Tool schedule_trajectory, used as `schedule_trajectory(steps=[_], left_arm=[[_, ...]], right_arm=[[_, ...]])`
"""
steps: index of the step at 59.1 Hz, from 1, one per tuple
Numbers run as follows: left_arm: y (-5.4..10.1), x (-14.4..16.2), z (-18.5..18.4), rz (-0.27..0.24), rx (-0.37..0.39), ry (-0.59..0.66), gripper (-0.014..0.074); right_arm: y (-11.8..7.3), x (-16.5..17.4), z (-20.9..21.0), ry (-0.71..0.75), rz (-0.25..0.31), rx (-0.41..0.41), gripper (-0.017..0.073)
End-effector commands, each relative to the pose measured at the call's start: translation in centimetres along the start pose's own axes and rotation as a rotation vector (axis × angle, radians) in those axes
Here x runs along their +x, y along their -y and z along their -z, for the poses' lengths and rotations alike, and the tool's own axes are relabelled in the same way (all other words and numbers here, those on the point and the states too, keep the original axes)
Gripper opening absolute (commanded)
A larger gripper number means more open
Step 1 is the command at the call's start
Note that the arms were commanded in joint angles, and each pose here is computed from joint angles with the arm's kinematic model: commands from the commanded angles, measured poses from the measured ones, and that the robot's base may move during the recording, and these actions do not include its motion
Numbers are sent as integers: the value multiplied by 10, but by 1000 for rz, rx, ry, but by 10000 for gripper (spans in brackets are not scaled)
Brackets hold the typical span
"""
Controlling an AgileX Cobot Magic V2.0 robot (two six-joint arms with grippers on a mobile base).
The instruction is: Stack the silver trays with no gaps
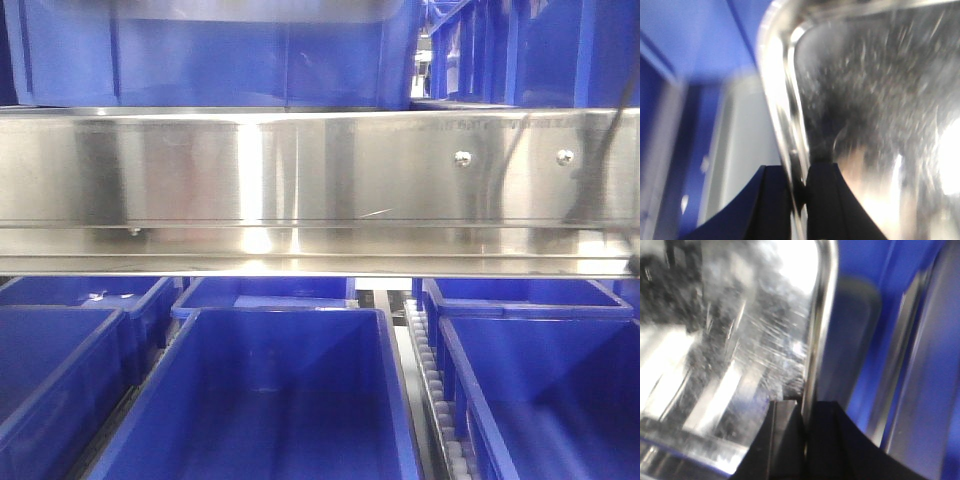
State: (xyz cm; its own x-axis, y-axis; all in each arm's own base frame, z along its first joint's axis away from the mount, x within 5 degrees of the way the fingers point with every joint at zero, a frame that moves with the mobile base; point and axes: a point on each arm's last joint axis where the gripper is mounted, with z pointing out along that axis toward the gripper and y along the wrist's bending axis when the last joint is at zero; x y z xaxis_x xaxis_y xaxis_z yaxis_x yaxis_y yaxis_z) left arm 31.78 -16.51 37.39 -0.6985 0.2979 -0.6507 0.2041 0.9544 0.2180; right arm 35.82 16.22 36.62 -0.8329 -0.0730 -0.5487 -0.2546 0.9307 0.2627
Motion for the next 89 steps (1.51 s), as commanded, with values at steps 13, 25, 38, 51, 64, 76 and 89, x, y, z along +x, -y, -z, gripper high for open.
schedule_trajectory(steps=[13, 25, 38, 51, 64, 76, 89], left_arm=[[18, 5, -23, -63, 41, -11, -7], [20, 2, -25, -53, 61, 21, 87], [21, 0, -25, -52, 68, 39, 261], [21, 0, -25, -53, 66, 38, 321], [20, 0, -22, -51, 66, 42, 319], [10, -12, 2, -25, 68, 112, 319], [-10, -31, 55, 39, 86, 268, 284]], right_arm=[[-6, -1, -26, -18, 2, -40, -79], [-7, -2, -27, -3, 2, -42, -62], [-7, -4, -27, 15, 1, -45, 204], [-7, -4, -27, 14, 2, -45, 256], [-7, -3, -23, -5, 4, -43, 256], [-9, -6, -5, 41, 41, -41, 255], [-20, -18, 48, 182, 135, -61, 115]])
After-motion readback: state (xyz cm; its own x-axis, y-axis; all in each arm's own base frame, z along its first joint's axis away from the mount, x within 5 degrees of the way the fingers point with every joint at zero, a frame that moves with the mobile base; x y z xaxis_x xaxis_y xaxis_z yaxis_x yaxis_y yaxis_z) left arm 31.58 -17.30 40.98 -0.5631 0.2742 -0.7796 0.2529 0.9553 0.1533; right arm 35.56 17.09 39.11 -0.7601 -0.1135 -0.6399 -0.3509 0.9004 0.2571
